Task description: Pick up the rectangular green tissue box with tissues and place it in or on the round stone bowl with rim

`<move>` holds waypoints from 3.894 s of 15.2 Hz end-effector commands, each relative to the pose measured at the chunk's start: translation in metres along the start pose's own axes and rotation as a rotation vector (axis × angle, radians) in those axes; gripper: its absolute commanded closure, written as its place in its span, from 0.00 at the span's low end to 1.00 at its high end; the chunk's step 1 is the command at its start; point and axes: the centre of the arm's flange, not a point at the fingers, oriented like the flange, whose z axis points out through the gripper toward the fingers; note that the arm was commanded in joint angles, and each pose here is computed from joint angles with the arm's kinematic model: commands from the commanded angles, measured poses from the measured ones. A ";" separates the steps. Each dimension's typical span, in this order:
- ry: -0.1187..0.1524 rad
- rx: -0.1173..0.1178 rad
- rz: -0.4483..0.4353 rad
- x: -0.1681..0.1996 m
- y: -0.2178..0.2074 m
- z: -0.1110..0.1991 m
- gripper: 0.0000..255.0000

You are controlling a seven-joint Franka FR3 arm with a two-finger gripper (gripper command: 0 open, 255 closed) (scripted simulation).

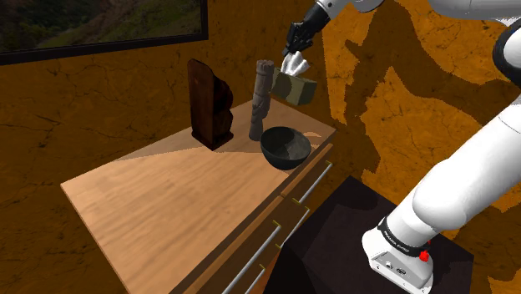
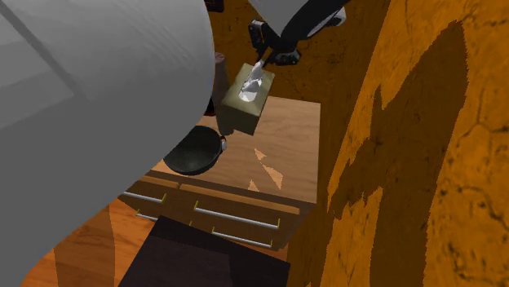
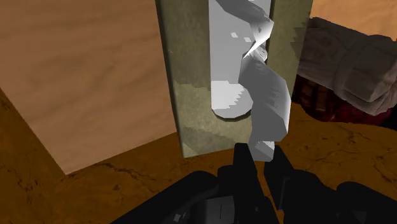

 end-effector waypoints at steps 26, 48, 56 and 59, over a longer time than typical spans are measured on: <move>0.000 -0.001 0.000 -0.181 -0.129 0.038 1.00; 0.000 -0.001 0.001 -0.201 -0.097 0.094 0.00; 0.000 -0.001 0.000 -0.200 -0.097 0.044 0.00; 0.000 -0.001 0.000 -0.200 -0.097 0.044 0.00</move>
